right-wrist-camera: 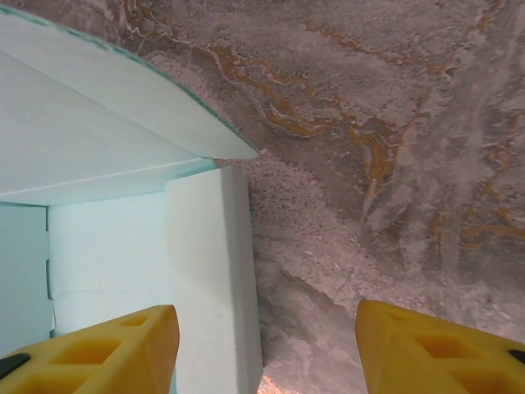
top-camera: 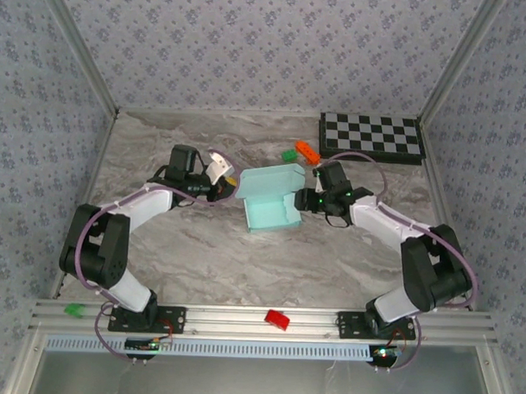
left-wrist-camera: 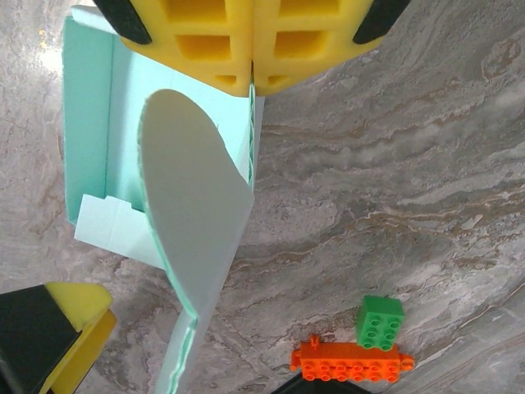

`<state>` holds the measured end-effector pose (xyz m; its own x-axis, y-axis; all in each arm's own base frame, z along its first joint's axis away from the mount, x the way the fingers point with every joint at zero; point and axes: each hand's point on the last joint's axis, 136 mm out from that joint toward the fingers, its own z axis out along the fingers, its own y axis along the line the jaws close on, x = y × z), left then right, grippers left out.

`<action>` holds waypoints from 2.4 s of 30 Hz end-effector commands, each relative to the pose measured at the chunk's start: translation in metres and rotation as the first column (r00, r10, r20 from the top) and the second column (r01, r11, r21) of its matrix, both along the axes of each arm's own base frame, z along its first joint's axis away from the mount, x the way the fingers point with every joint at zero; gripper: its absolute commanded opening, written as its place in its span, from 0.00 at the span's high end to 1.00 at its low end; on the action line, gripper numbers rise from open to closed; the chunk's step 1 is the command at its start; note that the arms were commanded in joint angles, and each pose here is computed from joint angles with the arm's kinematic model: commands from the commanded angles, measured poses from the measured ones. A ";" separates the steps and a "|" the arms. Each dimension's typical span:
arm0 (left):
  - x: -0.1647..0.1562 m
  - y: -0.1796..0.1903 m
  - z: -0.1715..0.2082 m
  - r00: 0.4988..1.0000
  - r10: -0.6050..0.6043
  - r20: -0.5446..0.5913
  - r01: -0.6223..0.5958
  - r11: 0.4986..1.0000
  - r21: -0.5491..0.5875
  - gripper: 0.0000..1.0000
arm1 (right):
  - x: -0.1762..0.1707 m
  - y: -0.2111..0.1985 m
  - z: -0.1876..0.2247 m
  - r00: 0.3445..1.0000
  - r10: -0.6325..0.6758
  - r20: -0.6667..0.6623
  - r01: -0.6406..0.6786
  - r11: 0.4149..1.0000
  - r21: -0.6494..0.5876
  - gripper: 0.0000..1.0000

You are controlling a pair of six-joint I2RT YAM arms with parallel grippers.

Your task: Fold the paper box

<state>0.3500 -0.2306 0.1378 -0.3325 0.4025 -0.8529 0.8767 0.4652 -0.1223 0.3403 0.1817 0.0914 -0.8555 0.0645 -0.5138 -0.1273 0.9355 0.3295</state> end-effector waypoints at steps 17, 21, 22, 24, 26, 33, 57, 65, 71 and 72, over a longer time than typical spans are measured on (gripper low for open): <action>-0.003 0.002 0.015 0.996 0.079 -0.034 -0.080 0.996 -0.030 1.00 | 0.015 0.024 -0.013 0.995 0.005 0.096 -0.019 0.989 0.146 0.39; -0.003 0.002 0.015 0.996 0.078 -0.038 -0.079 0.996 -0.035 1.00 | 0.024 0.024 -0.019 0.995 -0.008 0.098 -0.005 0.992 0.129 0.41; -0.004 0.002 0.015 0.996 0.077 -0.040 -0.078 0.996 -0.036 1.00 | 0.026 0.024 -0.020 0.995 -0.008 0.103 -0.005 0.991 0.130 0.41; -0.003 0.002 0.014 0.996 0.077 -0.042 -0.078 0.996 -0.035 1.00 | 0.030 0.028 -0.023 0.994 -0.007 0.105 -0.008 0.990 0.142 0.42; -0.004 0.002 0.013 0.996 0.076 -0.045 -0.078 0.996 -0.034 1.00 | 0.032 0.033 -0.025 0.995 0.006 0.104 -0.022 0.987 0.156 0.42; -0.003 0.002 0.010 0.996 0.078 -0.053 -0.079 0.996 -0.029 1.00 | 0.036 0.040 -0.034 0.994 0.015 0.105 -0.030 0.988 0.150 0.46; 0.002 0.004 0.009 0.994 0.073 -0.079 -0.077 0.996 -0.042 1.00 | 0.036 0.024 -0.061 0.995 -0.026 0.092 0.033 0.996 -0.084 0.69; 0.007 0.003 0.008 0.992 0.073 -0.105 -0.078 0.996 -0.048 1.00 | 0.038 0.025 -0.067 0.997 -0.026 0.079 0.035 0.992 -0.122 0.81; 0.008 0.001 0.010 0.993 0.058 -0.104 -0.064 0.997 -0.052 1.00 | 0.039 0.026 -0.069 0.997 -0.023 0.073 0.033 0.990 -0.138 0.78; 0.008 0.001 0.010 0.993 0.057 -0.105 -0.063 0.997 -0.051 1.00 | 0.039 0.027 -0.069 0.997 -0.021 0.071 0.031 0.989 -0.143 0.78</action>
<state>0.3575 -0.2246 0.1375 -0.4456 0.3445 -0.8263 0.8132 0.5417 -0.2127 0.3814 0.2189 0.0341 -0.7974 0.0322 -0.6026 -0.1496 0.9569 0.2491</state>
